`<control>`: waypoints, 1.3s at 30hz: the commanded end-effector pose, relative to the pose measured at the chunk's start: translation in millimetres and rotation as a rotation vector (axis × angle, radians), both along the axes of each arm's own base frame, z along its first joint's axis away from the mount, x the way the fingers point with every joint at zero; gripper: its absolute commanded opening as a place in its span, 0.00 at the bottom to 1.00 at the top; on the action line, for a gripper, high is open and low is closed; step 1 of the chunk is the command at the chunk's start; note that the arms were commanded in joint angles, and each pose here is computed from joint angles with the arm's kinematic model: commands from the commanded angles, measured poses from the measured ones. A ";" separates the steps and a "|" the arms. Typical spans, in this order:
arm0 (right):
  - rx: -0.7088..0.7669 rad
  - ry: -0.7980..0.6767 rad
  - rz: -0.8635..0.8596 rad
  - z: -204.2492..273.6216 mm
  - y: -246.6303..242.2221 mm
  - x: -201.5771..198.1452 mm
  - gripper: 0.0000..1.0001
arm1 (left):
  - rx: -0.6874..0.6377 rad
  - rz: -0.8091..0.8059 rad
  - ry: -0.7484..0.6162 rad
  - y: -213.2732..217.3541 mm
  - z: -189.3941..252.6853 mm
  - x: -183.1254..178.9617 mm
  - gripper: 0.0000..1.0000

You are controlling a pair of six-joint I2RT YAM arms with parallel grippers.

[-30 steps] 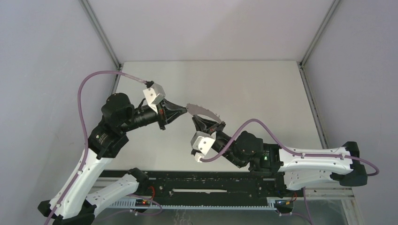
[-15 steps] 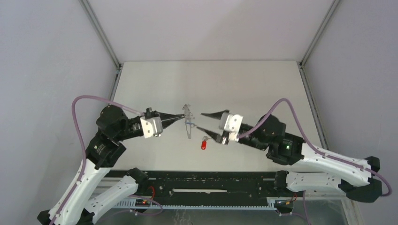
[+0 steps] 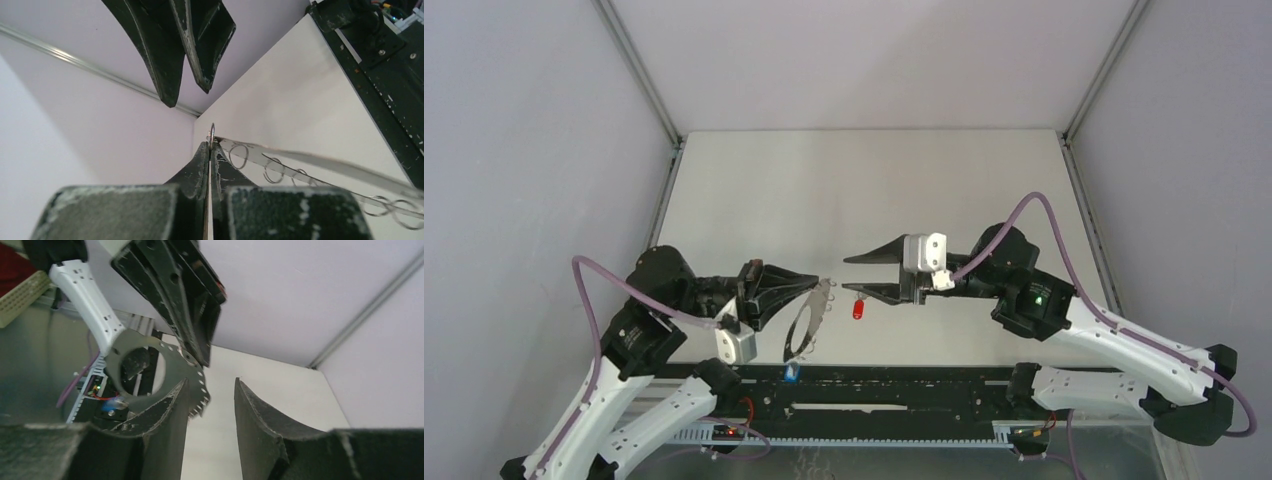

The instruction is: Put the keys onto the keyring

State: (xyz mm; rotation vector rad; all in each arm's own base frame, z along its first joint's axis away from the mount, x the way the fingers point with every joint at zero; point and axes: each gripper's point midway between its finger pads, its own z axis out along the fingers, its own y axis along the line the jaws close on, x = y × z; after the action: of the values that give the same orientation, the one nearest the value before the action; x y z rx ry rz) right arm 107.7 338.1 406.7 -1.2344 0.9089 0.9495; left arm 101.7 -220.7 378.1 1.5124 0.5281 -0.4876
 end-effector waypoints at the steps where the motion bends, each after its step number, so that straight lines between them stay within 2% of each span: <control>1: 0.027 -0.117 0.108 19.1 2.7 -28.4 0.45 | 0.013 -0.056 -0.141 -3.1 -1.3 -6.7 0.00; 5: -0.028 -0.175 0.083 8.7 11.5 -29.8 0.43 | 0.039 -0.079 -0.202 -2.8 -6.7 -12.3 0.00; 17: -0.095 -0.248 0.040 -2.1 25.0 -31.7 0.41 | 0.038 -0.083 -0.152 -4.2 0.4 -16.3 0.00; 22: -0.117 -0.262 0.011 -5.1 30.0 -29.4 0.40 | 0.036 -0.074 -0.084 -5.7 4.6 -15.5 0.00; 33: -0.198 -0.260 -0.070 -15.1 38.0 -16.0 0.28 | 0.029 -0.038 0.098 -5.9 14.4 -13.8 0.00; 39: -0.193 -0.258 -0.134 -10.5 40.1 -8.9 0.06 | 0.040 -0.030 0.142 -5.7 13.3 -13.5 0.00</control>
State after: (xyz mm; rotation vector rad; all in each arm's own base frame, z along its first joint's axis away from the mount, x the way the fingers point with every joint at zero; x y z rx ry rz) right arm 88.5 377.9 383.9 -1.4580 0.8502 0.6546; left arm 97.4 -228.2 362.3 1.5749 0.6678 -0.5926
